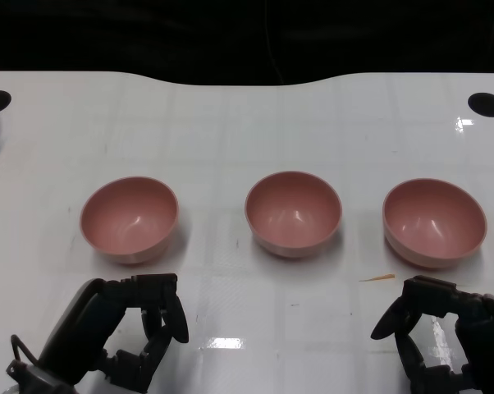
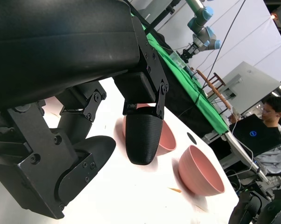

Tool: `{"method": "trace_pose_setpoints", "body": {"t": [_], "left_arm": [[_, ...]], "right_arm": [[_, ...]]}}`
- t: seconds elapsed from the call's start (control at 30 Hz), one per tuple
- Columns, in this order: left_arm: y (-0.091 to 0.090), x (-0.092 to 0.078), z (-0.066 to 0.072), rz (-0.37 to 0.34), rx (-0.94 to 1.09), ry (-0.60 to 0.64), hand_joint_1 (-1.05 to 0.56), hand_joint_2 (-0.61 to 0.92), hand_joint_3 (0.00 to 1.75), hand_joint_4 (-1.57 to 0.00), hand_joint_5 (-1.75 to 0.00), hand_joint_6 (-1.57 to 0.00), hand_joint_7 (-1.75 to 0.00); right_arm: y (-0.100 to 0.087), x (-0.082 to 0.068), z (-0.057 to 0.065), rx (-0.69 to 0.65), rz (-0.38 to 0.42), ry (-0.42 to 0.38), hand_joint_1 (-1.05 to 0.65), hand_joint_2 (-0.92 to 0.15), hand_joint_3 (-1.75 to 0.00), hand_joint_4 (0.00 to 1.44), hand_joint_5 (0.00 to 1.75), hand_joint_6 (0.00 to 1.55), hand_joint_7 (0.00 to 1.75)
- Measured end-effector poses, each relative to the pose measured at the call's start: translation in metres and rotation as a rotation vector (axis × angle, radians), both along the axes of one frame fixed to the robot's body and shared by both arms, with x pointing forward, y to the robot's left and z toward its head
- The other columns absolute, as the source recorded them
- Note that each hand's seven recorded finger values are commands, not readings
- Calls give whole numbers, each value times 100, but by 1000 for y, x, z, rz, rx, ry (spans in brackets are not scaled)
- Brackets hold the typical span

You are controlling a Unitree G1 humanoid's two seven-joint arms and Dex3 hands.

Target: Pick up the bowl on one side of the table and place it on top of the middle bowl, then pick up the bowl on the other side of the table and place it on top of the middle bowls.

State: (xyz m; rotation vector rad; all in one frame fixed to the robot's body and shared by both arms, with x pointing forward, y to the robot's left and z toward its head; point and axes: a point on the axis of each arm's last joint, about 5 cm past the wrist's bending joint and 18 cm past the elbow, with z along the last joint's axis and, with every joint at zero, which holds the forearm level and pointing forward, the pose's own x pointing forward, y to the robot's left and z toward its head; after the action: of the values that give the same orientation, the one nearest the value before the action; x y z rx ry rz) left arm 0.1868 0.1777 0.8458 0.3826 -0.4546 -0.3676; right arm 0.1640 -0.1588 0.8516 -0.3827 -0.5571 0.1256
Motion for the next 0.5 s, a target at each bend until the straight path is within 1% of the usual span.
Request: {"method": "trace_pose_setpoints", "body": {"t": [0.5], "left_arm": [[0, 0, 0, 0, 0, 0, -1, 20, 157, -93, -162, -92, -133]], "right_arm": [[0, 0, 0, -9, 3, 1, 18, -8, -162, 90, 148, 95, 115]]}}
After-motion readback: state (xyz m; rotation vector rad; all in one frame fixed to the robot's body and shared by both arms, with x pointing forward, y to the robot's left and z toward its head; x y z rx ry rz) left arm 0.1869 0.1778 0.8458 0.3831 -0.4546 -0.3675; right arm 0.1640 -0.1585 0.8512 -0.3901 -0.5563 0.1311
